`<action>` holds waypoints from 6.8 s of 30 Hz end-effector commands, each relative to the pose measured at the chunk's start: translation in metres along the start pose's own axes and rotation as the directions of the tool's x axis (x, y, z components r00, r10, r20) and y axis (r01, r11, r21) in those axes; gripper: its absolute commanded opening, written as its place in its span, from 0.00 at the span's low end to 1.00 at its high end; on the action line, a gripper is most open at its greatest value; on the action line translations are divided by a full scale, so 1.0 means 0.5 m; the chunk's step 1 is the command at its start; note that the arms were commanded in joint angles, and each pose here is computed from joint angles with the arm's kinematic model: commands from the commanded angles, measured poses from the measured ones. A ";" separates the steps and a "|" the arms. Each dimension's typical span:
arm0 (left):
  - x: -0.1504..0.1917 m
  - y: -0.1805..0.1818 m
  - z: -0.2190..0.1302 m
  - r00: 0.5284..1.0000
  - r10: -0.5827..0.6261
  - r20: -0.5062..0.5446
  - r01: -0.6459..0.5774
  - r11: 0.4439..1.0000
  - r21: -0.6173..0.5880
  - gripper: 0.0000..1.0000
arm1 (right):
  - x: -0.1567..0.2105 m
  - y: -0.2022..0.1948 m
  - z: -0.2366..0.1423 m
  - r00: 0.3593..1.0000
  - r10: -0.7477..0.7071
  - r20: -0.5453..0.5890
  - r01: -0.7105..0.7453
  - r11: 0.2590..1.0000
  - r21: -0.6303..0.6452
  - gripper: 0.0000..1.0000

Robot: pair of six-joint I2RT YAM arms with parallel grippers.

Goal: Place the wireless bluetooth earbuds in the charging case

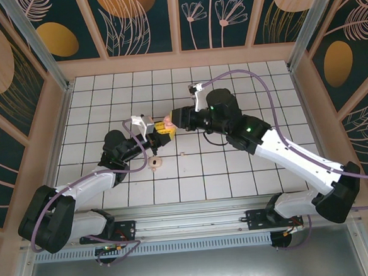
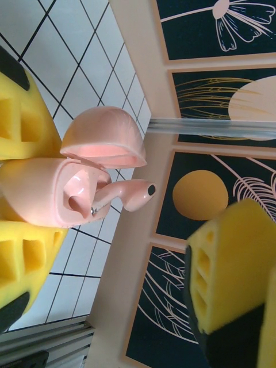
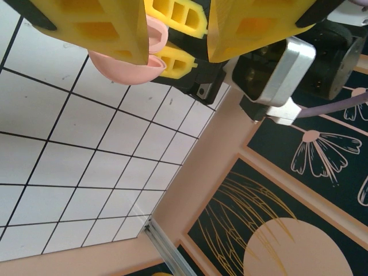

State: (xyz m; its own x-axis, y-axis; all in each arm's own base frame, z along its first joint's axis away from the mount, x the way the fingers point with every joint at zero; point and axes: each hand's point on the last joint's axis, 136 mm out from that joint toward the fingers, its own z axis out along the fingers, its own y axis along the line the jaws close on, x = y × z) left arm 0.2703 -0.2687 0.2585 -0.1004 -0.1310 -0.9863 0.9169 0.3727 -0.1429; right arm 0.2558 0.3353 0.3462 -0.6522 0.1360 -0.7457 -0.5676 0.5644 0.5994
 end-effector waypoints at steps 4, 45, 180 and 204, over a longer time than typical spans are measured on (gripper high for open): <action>-0.056 -0.015 0.003 0.995 0.070 0.073 -0.072 0.997 0.021 0.08 | -0.030 -0.042 -0.027 0.994 0.098 0.049 -0.103 0.988 0.113 0.33; -0.029 -0.003 0.007 0.992 0.126 -0.019 -0.126 0.992 -0.001 0.08 | -0.010 -0.023 0.017 0.997 -0.062 -0.052 0.071 0.975 0.209 0.21; -0.059 -0.017 0.009 0.995 0.102 0.012 -0.102 0.994 0.029 0.08 | 0.091 -0.044 0.029 0.918 -0.247 -0.309 0.256 0.967 -0.014 0.18; -0.061 -0.022 0.009 0.995 0.100 0.015 -0.101 0.994 0.041 0.08 | 0.038 -0.024 0.005 0.932 -0.278 -0.234 0.288 0.958 0.012 0.41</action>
State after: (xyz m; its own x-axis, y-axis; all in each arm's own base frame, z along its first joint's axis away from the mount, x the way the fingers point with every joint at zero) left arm 0.2724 -0.2694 0.2609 -0.0878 -0.0565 -0.9945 0.9165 0.3866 -0.1029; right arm 0.2515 0.3356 0.2962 -0.6012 -0.2848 -0.7466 -0.7214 0.5953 0.3538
